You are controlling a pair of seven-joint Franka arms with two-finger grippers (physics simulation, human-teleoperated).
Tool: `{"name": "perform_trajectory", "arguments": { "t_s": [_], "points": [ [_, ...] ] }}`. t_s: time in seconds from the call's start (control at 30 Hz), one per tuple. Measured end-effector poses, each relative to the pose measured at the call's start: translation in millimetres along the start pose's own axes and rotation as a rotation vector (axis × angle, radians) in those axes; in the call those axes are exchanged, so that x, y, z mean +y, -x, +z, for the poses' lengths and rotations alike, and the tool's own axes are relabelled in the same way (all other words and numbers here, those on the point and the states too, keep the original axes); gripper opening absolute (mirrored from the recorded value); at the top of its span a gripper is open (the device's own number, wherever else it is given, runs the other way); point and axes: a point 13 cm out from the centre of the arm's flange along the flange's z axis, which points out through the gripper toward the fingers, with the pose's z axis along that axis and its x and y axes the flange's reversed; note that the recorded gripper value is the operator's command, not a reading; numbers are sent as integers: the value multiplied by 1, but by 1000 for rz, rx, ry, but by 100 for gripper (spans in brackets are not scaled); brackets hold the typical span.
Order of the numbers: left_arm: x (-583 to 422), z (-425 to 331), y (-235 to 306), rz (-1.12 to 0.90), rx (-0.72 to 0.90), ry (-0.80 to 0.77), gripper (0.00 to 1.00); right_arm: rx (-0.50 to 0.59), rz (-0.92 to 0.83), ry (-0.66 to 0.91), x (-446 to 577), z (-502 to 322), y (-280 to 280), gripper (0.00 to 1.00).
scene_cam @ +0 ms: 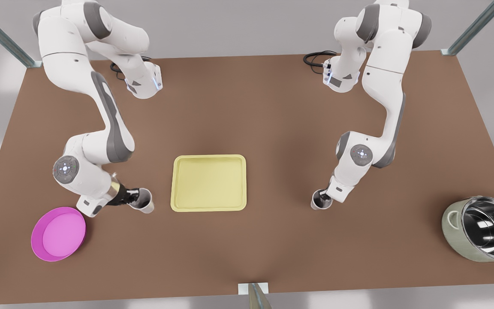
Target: Use the left arm to pick up the white IKEA cup from the tray and place it on the middle-left position; use the right arm to pick up the white IKEA cup from the tray and place it on the middle-right position
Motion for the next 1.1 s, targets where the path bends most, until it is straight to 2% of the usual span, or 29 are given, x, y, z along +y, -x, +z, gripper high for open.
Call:
{"name": "perform_trajectory", "arguments": {
  "t_s": [0.23, 0.33, 0.37, 0.47, 0.5, 0.53, 0.57, 0.6, 0.67, 0.73, 0.77, 0.8, 0.83, 0.87, 0.93, 1.0, 1.1],
  "points": [
    [-5, 12, 5, 99, -39, -17, 15, 45, 11, -30, -81, 34, 0, 16],
    [-5, 13, 6, 135, -50, -17, 21, 57, -3, -43, -110, 52, 6, 16],
    [-5, 13, 7, 145, -53, -18, 27, 61, -9, -48, -120, 59, 9, 16],
    [-6, 13, 8, 173, -59, -22, 59, 81, -43, -47, -130, 81, 10, 16],
    [-6, 13, 8, 182, -59, -23, 62, 87, -52, -50, -136, 89, 10, 16],
    [-6, 14, 8, 191, -60, -23, 70, 94, -60, -52, -142, 97, 9, 16],
    [-7, 14, 8, 199, -62, -24, 91, 100, -70, -53, -147, 104, 9, 16],
    [-7, 12, 10, 207, -65, -25, 100, 106, -79, -55, -151, 110, 8, 16],
    [-9, 1, 17, 222, -83, -28, 100, 113, -99, -58, -160, 122, 9, 16],
    [-12, -50, 43, 232, -131, -31, 100, 109, -111, -59, -172, 128, 12, 17],
    [-15, -91, 64, 231, -158, -33, 100, 108, -120, -59, -174, 128, 12, 33],
    [-18, -142, 94, 209, -181, -46, 100, 107, -129, -61, -176, 128, 13, 73],
    [-6, -194, 120, 169, -183, -56, 100, 104, -136, -62, -176, 125, 14, 85],
    [29, -242, 138, 112, -169, -57, 100, 95, -139, -62, -174, 118, 17, 89],
    [99, -306, 114, 39, -106, -30, 100, 91, -140, -68, -170, 101, 19, 90],
    [118, -317, 88, 53, -36, 11, 100, 86, -141, -60, -164, 79, 20, 90],
    [105, -303, 63, 101, 71, 15, 100, 30, -190, -50, -115, -12, 32, 92]
  ]
}}
